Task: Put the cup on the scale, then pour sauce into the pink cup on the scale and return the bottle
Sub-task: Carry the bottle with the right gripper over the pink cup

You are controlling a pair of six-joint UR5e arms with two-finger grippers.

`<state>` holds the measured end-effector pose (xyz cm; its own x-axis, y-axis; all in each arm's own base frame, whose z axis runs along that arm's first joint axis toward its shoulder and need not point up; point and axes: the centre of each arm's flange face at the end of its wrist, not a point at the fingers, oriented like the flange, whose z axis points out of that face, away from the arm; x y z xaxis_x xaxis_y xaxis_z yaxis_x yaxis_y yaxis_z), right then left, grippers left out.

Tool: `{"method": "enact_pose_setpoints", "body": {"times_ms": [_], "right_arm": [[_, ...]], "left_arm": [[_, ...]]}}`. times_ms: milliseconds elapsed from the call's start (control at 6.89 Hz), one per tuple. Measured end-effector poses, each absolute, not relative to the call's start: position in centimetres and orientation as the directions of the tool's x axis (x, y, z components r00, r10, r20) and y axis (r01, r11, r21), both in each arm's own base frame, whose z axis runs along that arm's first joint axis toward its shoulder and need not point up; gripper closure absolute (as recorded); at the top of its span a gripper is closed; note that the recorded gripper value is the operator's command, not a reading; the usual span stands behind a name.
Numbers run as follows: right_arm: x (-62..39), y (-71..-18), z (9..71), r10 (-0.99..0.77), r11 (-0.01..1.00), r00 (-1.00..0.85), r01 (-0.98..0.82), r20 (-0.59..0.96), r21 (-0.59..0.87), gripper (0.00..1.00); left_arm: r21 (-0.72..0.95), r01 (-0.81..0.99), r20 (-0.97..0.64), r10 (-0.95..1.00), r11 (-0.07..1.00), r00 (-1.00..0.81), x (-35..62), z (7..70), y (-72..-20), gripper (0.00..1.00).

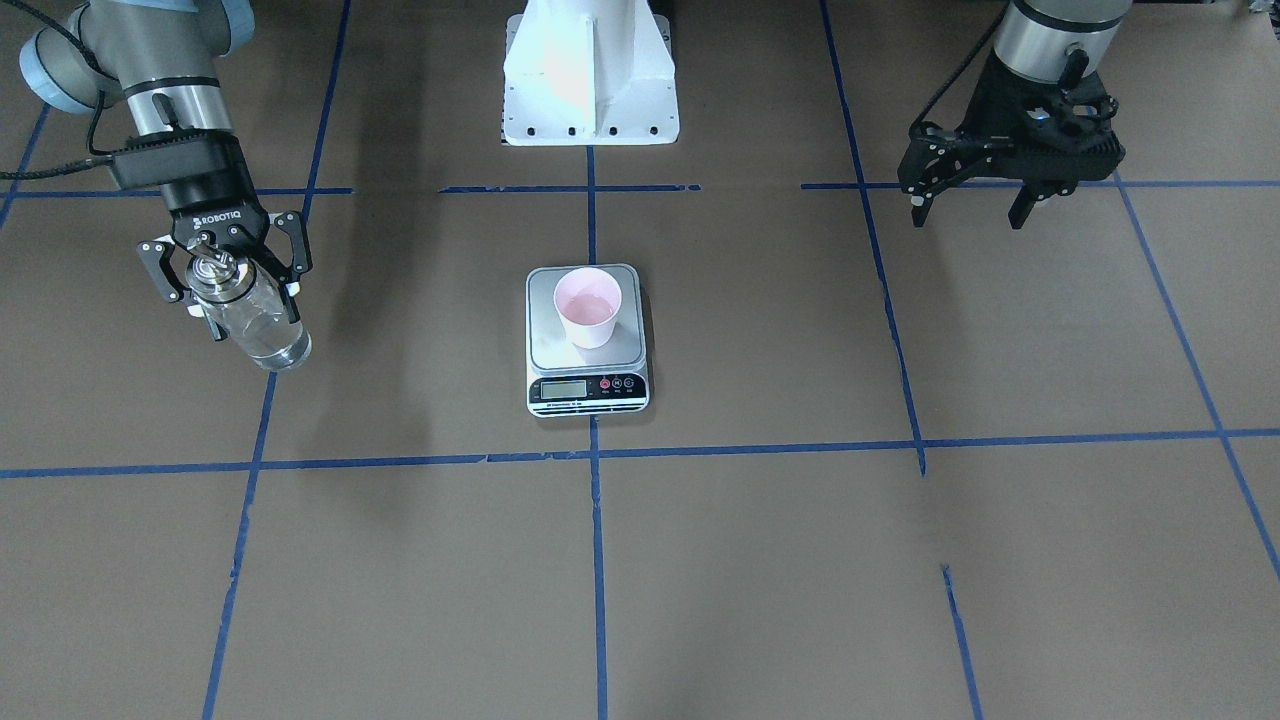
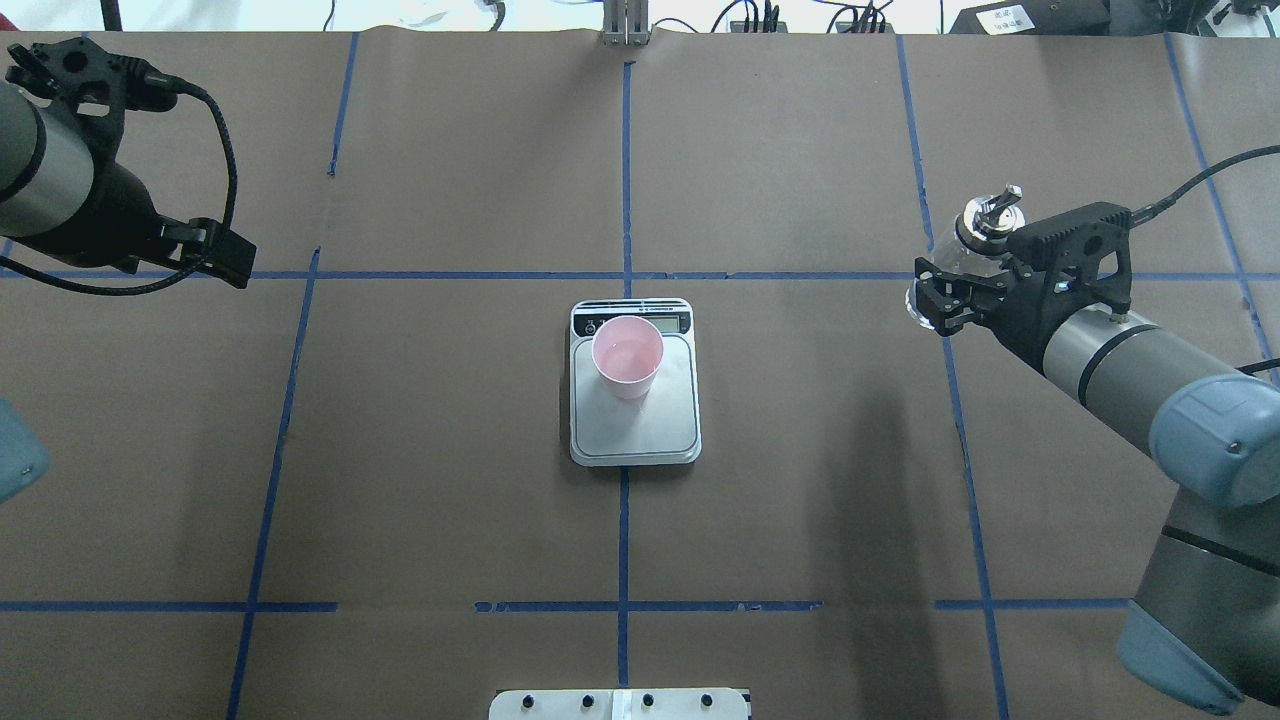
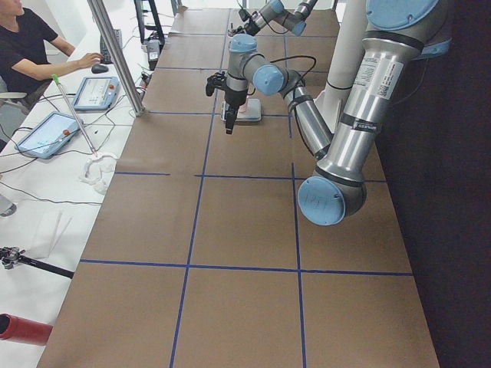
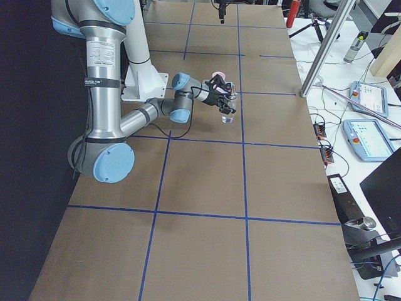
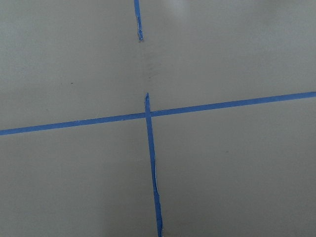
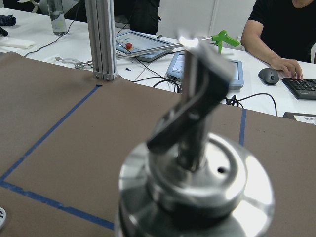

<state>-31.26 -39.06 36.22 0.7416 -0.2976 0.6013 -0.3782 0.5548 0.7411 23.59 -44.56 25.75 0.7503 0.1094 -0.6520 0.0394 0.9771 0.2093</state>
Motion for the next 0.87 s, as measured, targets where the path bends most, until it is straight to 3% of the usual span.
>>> {"method": "enact_pose_setpoints", "body": {"times_ms": [290, 870], "right_arm": [[-31.8, -39.4, 35.0, -0.307, 0.527, 0.758, -0.368, 0.575, 0.766, 1.00], [-35.5, -41.6, 33.4, -0.381, 0.385, 0.870, -0.157, 0.312, 0.909, 1.00]], "left_arm": [[0.216, 0.037, -0.647, 0.115, 0.976, 0.754, 23.2, 26.0, -44.8, 0.00], [0.277, -0.025, -0.580, 0.188, 0.960, 0.793, 18.6, 29.2, -46.4, 0.00]]}}
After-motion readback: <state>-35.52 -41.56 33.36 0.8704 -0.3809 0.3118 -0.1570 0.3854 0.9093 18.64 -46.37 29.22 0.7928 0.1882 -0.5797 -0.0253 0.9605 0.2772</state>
